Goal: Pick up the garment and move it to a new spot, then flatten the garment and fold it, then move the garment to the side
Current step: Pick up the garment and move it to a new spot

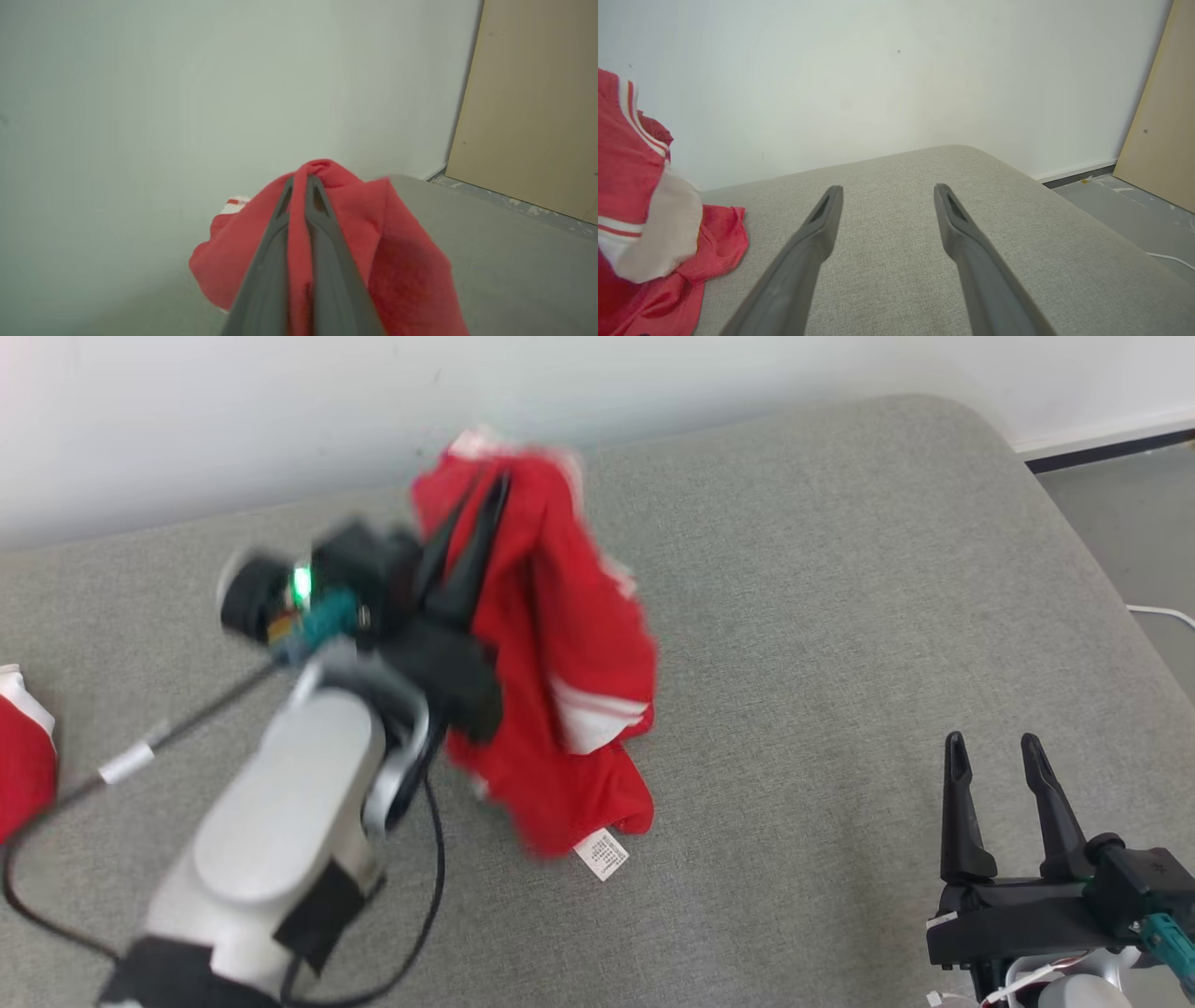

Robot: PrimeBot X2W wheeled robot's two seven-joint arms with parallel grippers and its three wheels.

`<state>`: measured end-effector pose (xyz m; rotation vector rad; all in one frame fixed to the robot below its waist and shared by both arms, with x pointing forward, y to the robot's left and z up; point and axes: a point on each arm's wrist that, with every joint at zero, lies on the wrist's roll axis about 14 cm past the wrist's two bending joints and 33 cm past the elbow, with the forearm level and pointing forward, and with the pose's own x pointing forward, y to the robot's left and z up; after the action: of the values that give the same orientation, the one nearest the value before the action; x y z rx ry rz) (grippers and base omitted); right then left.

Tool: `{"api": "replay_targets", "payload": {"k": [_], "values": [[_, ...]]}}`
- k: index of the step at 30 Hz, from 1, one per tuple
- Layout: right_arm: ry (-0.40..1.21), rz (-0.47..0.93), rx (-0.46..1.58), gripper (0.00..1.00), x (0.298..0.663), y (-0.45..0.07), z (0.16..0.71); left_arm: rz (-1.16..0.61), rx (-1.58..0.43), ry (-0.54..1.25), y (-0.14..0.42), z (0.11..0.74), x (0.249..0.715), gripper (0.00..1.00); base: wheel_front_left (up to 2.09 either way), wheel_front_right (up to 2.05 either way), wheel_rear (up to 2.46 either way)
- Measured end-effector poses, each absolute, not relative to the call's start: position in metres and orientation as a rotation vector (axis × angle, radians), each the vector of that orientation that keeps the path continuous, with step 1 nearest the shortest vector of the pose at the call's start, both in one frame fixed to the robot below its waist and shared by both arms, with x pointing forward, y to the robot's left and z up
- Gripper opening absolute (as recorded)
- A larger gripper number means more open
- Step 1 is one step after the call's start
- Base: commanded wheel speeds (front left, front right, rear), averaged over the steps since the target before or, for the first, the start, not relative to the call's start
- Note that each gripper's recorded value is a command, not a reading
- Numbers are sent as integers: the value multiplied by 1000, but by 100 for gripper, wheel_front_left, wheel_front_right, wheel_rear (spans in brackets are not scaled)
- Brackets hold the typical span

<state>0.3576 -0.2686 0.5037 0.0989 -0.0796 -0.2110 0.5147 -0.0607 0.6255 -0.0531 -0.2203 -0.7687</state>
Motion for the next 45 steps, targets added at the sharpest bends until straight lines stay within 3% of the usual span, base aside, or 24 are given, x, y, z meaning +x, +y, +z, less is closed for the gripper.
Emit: {"api": "replay_targets", "payload": {"k": [6, 8, 16, 24, 36, 45], "values": [[-68, -188, 97, 100, 364, -262, 500, -718, -69, 18, -45, 523, 497, 0, 0, 0, 0], [-67, -178, 98, 100, 366, -258, 500, -715, -64, 64, -43, 502, 488, 100, 0, 0, 0], [-71, -137, 96, 100, 371, -245, 501, -644, -124, -93, -26, 550, 490, 100, 0, 0, 0], [-89, -68, 94, 100, 377, -223, 506, -451, -88, -257, 52, 590, 475, 100, 0, 0, 0], [-102, 27, 99, 100, 383, -191, 511, -155, -43, -243, 168, 572, 421, 100, 0, 0, 0], [-99, 73, 98, 100, 385, -176, 511, -27, -52, -187, 204, 546, 376, 100, 0, 0, 0]]}}
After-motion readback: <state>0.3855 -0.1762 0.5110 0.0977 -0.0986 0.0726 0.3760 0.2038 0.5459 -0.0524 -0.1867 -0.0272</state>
